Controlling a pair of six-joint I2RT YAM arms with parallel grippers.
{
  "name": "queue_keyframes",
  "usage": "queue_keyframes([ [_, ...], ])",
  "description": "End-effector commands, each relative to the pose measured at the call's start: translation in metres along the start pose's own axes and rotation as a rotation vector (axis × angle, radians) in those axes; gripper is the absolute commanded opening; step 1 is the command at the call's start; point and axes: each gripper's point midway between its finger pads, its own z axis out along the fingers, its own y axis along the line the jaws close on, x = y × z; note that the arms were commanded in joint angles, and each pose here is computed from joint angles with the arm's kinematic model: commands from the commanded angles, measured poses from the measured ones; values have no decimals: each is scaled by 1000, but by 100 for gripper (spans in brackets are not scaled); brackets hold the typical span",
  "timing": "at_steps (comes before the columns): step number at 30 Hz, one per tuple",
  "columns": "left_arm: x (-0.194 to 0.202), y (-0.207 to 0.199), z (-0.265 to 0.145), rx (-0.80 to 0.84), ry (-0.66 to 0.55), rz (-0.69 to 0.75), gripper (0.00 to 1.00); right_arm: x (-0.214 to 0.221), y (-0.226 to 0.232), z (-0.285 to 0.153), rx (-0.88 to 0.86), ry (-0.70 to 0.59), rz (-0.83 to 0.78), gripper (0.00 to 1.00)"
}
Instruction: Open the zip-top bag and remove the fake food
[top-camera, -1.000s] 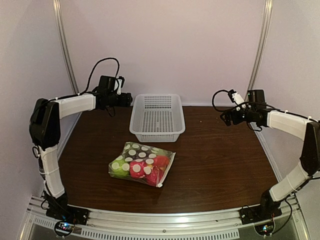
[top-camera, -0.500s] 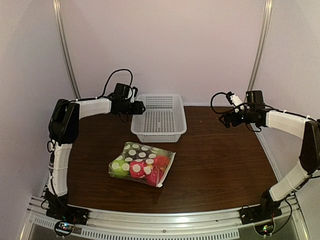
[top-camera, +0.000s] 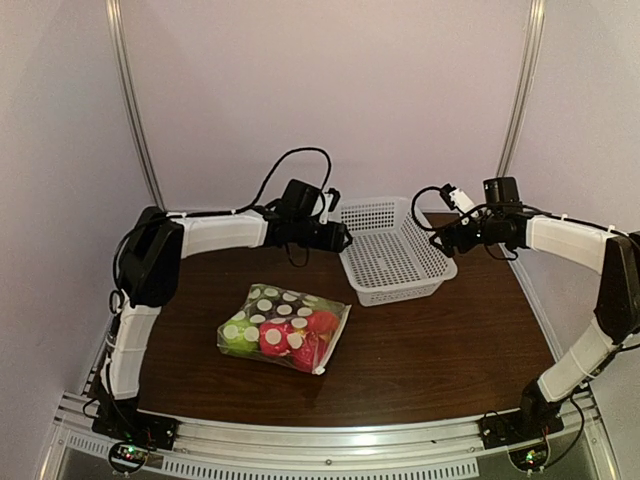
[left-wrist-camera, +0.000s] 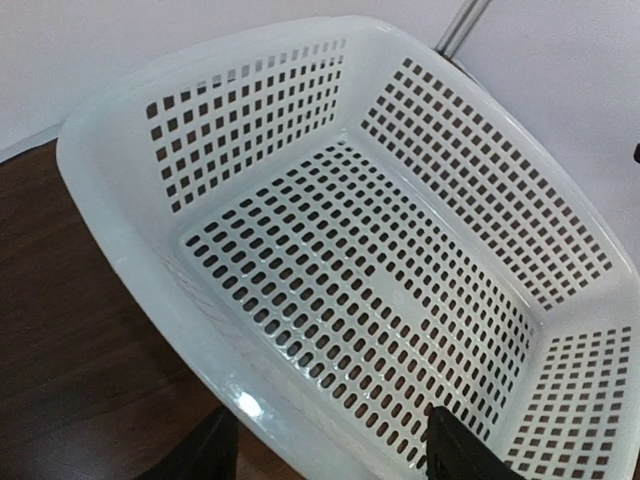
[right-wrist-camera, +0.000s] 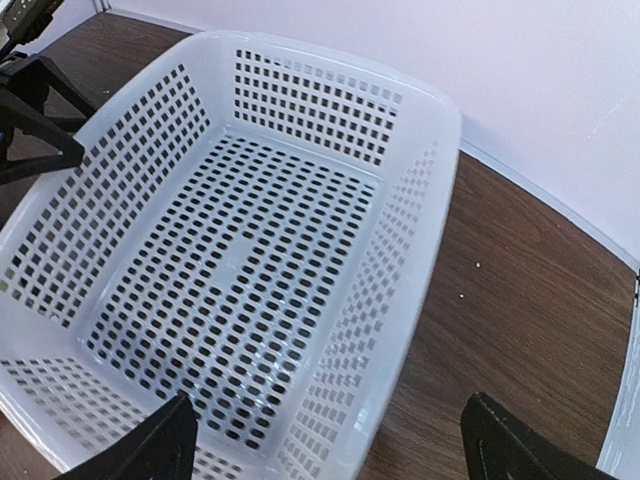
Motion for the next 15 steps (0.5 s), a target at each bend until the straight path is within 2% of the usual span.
queue_keyframes([
  [1, -15, -40, 8, 85, -55, 26, 66, -11, 16, 1, -68, -7, -51, 92],
  [4, -30, -38, -15, 17, -45, 75, 68, -9, 21, 8, -81, 10, -83, 90],
  [7, -45, -35, -62, -58, -78, 174, 72, 3, 24, 19, -94, 58, -117, 84],
  [10, -37, -35, -106, -73, -65, 247, 73, 19, 26, 24, -101, 129, -145, 74],
  [15, -5, -45, -165, -12, -15, 319, 72, 52, 38, 7, -126, 215, -179, 68],
])
